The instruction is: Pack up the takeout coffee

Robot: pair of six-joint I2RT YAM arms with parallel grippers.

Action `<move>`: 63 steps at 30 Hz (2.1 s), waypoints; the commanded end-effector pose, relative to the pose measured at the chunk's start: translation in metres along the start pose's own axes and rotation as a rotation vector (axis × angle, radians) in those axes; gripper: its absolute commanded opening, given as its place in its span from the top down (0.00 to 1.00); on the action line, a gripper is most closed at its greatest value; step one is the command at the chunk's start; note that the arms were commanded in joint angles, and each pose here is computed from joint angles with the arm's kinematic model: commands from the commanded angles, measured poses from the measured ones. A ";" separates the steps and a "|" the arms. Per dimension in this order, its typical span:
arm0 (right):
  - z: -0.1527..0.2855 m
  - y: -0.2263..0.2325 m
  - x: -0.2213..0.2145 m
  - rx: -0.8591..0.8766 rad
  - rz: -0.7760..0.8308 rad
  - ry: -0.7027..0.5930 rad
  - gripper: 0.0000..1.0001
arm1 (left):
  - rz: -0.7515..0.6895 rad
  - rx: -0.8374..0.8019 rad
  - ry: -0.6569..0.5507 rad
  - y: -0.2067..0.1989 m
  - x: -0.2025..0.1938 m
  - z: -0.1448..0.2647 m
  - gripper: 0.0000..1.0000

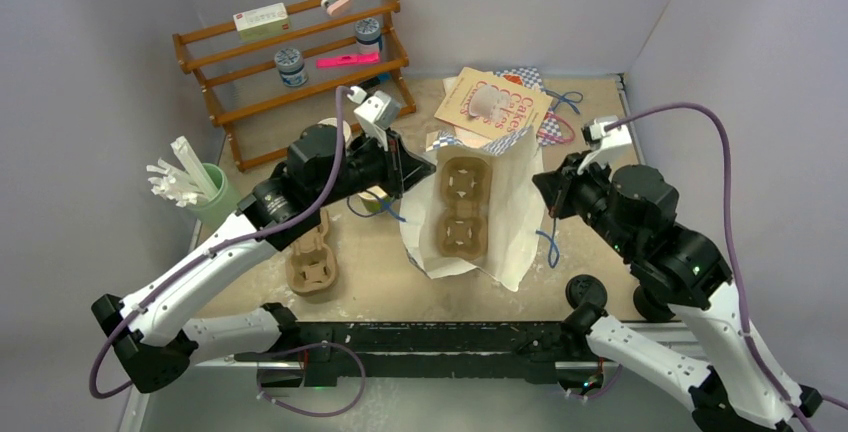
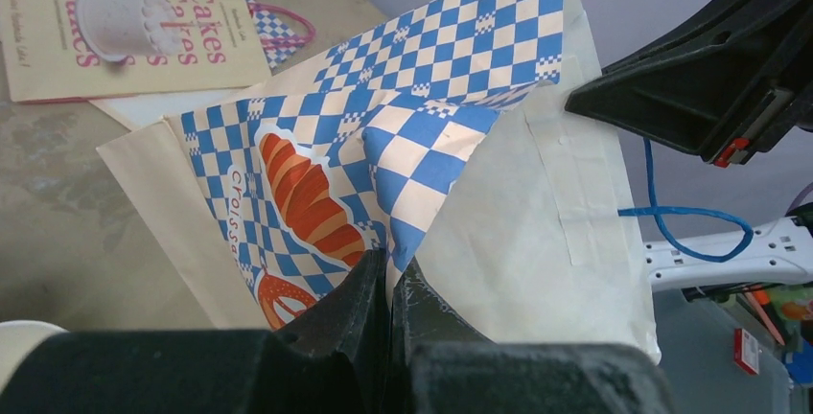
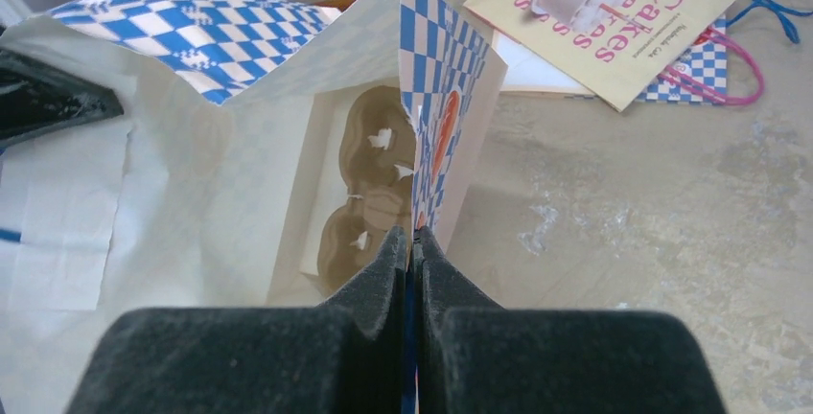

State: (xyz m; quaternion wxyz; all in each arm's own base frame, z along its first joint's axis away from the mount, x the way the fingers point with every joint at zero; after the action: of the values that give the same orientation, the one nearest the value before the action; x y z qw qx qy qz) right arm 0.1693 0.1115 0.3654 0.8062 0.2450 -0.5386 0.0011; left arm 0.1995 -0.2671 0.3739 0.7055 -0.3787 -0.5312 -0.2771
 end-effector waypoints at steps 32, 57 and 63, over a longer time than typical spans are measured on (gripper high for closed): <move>-0.055 0.004 0.021 -0.293 0.064 0.230 1.00 | 0.320 0.154 0.070 -0.010 -0.005 -0.044 1.00; -0.160 0.001 0.044 -0.307 0.026 0.207 1.00 | 0.335 0.482 -0.014 0.086 0.022 -0.080 1.00; -0.196 0.005 0.069 -0.323 0.015 0.144 1.00 | 0.316 0.516 -0.045 0.122 0.030 -0.092 1.00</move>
State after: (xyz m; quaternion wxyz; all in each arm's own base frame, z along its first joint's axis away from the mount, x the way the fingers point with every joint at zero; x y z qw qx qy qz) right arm 0.3435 0.1703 0.3375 0.8994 0.0892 -0.4248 -0.0514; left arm 0.3319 -0.2735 0.3236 0.8387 -0.2483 -0.4846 -0.0090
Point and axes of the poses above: each gripper's point midway between its finger pads, its own z axis back along the fingers, its own y axis along the line the jaws close on, x = y × z, the point moved 4 cm from there along z, back along the fingers, and after that the axes turned 10 degrees about -z, right-handed, at the moved point
